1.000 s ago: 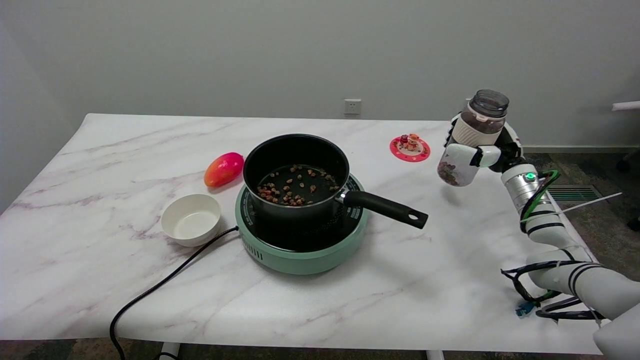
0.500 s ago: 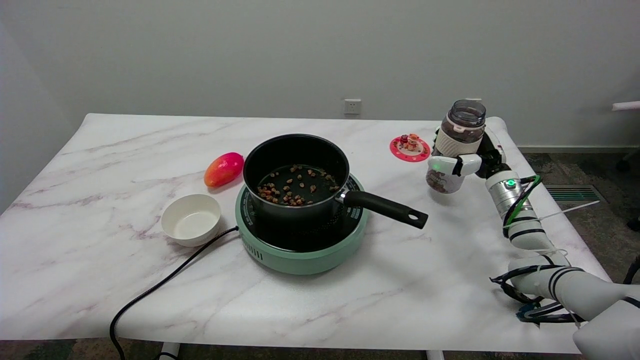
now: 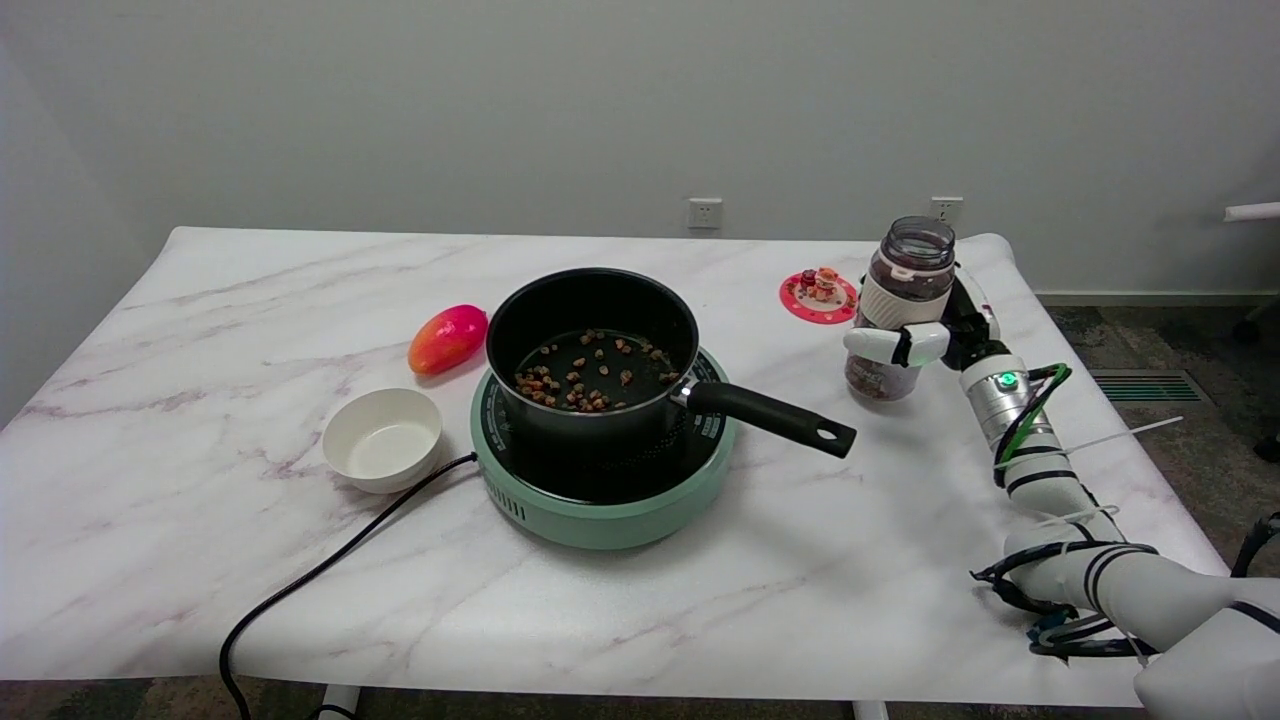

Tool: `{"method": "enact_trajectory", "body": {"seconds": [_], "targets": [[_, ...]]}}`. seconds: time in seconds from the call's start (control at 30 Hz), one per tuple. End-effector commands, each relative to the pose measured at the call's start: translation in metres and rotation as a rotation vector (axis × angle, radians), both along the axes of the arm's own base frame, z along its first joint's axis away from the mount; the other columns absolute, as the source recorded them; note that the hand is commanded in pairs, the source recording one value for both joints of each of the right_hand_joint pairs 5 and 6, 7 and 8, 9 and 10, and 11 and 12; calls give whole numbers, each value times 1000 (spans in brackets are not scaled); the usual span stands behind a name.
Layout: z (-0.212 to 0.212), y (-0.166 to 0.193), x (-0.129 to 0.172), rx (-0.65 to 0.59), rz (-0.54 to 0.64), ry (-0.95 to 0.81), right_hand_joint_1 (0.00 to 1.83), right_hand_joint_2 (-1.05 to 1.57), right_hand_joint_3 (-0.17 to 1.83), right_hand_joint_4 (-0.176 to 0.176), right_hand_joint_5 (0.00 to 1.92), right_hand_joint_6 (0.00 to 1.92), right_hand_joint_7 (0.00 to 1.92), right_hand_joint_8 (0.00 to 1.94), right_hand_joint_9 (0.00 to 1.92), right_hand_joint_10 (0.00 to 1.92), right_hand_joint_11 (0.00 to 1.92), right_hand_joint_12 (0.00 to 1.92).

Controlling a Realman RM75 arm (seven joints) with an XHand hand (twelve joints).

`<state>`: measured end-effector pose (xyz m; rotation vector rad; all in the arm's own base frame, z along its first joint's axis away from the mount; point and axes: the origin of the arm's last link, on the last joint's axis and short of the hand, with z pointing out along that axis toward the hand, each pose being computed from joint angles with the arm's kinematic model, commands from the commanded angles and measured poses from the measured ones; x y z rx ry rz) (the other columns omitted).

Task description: Place the bottle onto the table.

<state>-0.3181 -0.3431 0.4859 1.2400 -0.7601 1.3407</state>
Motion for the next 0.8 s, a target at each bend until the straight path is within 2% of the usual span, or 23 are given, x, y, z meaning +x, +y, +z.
{"method": "enact_trajectory", "body": {"seconds": [0.03, 0.27, 0.37, 0.43, 0.5, 0.53, 0.63, 0.8], "targets": [[-5, 11, -15, -14, -35, -13, 1487, 1029, 607, 0, 1920, 1920, 1920, 1920, 1403, 1403, 1233, 1233], [-4, 14, -17, -22, -33, -17, 1470, 1025, 628, 0, 1920, 1920, 1920, 1920, 1396, 1396, 1235, 1235], [-4, 16, -18, -21, -34, -17, 1439, 896, 776, 0, 1920, 1920, 1920, 1920, 1383, 1383, 1254, 1254], [-4, 17, -18, -18, -34, -17, 1432, 405, 1194, 0, 1570, 1570, 1788, 1788, 1325, 1325, 1174, 1174], [-4, 17, -17, -16, -33, -17, 1397, 40, 1448, 0, 1279, 1279, 1636, 1636, 1259, 1259, 1074, 1074], [-5, 17, -17, -15, -32, -17, 1383, -100, 1485, 0, 1116, 1116, 1551, 1551, 1218, 1218, 1016, 1016], [-4, 18, -16, -13, -30, -11, 1354, -216, 1414, 0, 929, 929, 1430, 1430, 1143, 1143, 928, 928], [-3, 20, -15, -8, -27, -4, 1328, -264, 1314, 0, 824, 824, 1314, 1314, 1048, 1048, 840, 840]]}}
